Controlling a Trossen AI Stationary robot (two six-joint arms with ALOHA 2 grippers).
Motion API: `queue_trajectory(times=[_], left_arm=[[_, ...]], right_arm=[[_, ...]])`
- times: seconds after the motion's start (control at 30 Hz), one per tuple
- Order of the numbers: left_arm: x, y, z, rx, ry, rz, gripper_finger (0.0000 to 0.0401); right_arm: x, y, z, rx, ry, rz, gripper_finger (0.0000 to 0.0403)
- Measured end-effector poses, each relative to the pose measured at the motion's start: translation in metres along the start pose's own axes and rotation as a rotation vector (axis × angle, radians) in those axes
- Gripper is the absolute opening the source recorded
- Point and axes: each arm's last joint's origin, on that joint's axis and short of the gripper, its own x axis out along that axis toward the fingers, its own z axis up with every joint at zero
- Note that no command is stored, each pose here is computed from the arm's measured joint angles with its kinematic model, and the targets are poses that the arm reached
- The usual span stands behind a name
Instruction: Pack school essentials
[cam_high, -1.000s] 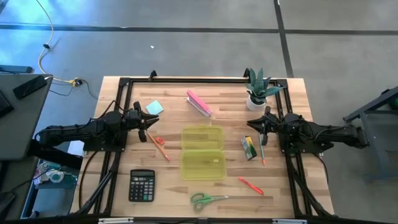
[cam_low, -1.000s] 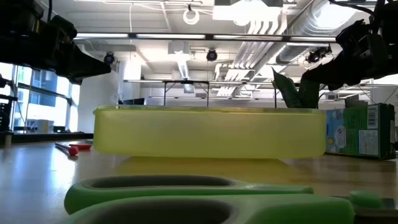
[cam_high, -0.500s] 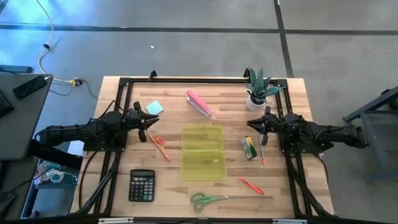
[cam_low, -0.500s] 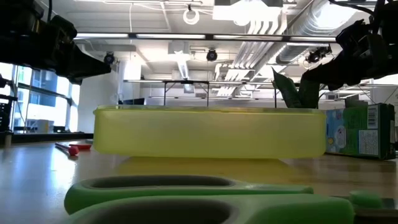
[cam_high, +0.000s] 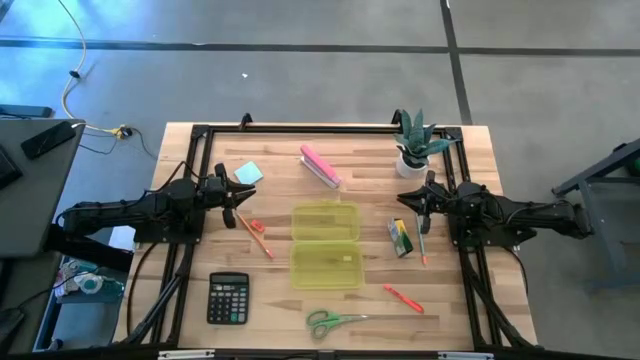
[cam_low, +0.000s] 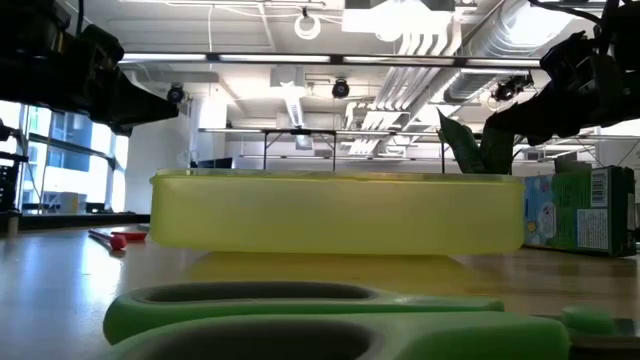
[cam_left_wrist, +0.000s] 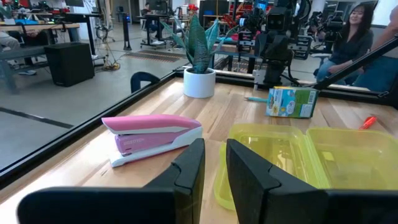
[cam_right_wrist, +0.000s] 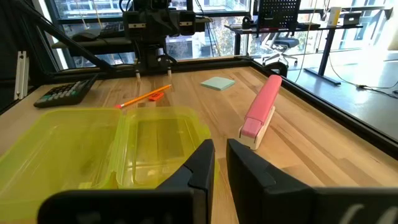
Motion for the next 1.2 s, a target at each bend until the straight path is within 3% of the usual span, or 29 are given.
queue_trajectory(times=[1.03,1.2], left_arm=[[0.0000,0.0000,0.0000,0.000,0.000,0.000,0.0058],[-0.0003,-0.0002,0.0073,0.007,-0.075,0.001,0.0058]], right_arm=[[0.0000,0.0000,-0.0001,0.000,0.001,0.000,0.0034],[0.0000,0.0000,0.0000,0.000,0.000,0.000,0.0034]])
